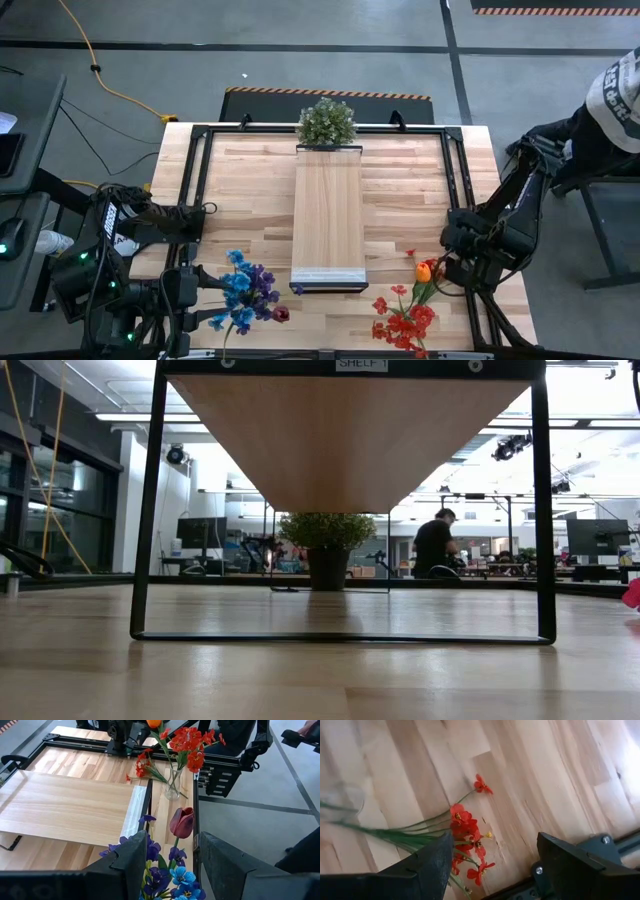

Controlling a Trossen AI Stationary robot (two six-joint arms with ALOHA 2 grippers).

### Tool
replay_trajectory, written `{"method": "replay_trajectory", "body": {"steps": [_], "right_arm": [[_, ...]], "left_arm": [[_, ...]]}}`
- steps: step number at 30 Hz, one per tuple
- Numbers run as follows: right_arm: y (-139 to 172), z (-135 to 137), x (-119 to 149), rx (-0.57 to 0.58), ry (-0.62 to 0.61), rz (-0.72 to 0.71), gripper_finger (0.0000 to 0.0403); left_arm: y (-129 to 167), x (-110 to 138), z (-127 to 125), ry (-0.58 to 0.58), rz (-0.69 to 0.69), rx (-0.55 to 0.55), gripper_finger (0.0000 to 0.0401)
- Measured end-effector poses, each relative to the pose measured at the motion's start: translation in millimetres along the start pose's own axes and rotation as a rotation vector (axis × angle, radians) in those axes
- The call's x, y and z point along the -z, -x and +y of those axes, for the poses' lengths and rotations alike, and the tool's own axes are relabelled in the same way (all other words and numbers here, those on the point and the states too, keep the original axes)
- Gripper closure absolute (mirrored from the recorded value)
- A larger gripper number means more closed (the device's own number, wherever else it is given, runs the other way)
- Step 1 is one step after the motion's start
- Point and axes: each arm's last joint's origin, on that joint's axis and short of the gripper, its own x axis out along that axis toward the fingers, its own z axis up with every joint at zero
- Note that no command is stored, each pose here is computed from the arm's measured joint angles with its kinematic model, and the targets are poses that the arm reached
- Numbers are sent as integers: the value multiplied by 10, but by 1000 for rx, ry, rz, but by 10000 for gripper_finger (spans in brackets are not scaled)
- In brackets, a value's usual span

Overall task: Pick and place flowers into a vace then onto a shelf
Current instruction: Put the red flowers into the right transparent vase

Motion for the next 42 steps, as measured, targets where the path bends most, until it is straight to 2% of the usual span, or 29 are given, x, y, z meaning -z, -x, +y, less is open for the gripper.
{"method": "replay_trajectory", "body": {"steps": [6, 20, 29, 36, 42], "right_arm": [[3, 75, -7, -76, 209, -5, 128], [4, 81, 9, -100, 512, 32, 128], [-63, 264, 18, -262, 776, -84, 128], [-338, 375, 227, -432, 828, -74, 128], [-450, 424, 293, -493, 838, -130, 128]], "left_arm": [[1, 0, 0, 0, 2, 1, 185], [1, 1, -1, -1, 5, 4, 185], [1, 0, -2, 0, 5, 4, 185], [2, -5, -7, 8, -1, 8, 185], [1, -22, -33, 35, -13, 27, 185]]}}
